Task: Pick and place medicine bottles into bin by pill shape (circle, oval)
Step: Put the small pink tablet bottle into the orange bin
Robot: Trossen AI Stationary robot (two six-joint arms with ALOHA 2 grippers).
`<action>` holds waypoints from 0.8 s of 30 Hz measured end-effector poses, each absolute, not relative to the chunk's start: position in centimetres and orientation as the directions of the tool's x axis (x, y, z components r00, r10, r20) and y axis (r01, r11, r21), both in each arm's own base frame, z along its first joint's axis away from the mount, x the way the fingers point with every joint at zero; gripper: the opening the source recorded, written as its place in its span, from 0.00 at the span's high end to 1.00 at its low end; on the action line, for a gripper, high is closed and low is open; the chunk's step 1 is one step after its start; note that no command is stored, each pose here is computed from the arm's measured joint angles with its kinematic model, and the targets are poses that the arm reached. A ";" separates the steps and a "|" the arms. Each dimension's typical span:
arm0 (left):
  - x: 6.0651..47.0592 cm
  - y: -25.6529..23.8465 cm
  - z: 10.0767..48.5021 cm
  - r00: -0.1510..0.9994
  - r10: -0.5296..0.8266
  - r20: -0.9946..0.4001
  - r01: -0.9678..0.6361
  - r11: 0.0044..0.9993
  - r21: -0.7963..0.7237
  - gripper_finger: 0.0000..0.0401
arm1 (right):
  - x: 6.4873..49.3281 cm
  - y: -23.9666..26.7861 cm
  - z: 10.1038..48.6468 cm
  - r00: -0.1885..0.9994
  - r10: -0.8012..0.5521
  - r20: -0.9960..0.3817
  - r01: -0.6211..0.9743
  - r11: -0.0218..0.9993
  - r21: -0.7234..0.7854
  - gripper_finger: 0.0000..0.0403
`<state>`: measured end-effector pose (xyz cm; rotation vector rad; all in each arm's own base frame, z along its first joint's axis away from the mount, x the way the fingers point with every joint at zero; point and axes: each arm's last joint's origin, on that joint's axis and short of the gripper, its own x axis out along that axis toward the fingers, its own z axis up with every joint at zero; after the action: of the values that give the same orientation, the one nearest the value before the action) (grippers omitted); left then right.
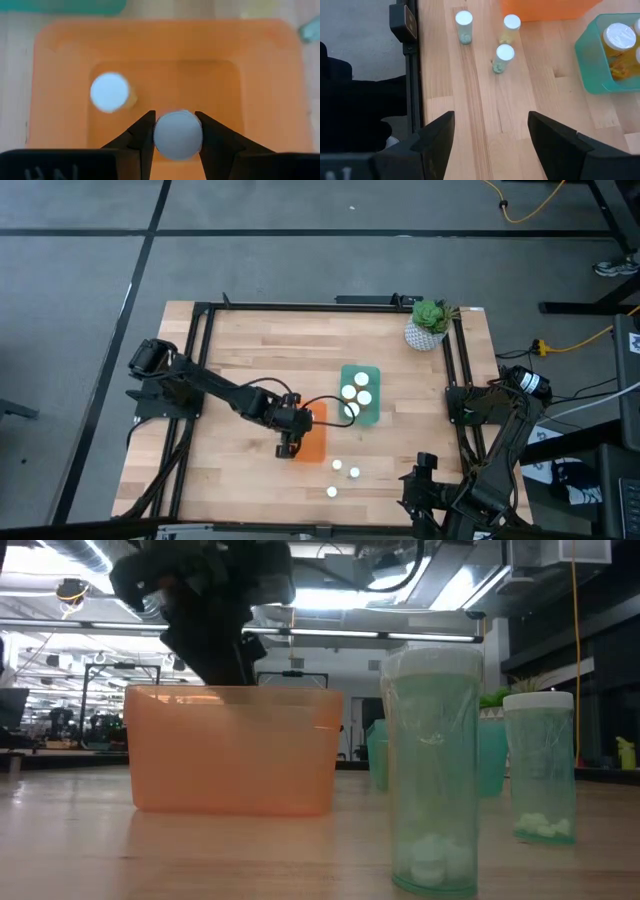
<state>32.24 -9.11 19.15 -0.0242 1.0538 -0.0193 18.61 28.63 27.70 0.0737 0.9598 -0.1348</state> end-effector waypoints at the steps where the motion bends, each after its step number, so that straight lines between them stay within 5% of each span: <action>1: 32.2 -8.9 18.9 0.489 -0.024 -0.872 -0.001 1.000 -0.028 0.70 | 18.6 28.6 27.7 0.566 -0.082 -0.820 0.147 0.989 0.003 0.37; 24: 31.9 -7.3 17.5 0.483 0.001 -0.876 -0.065 0.997 -0.035 0.70 | 18.6 28.6 27.7 0.566 -0.080 -0.821 0.147 0.989 0.004 0.37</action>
<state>31.89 -7.25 17.47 -0.0662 1.0664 0.0400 18.60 28.65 27.70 0.0749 0.9606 -0.1337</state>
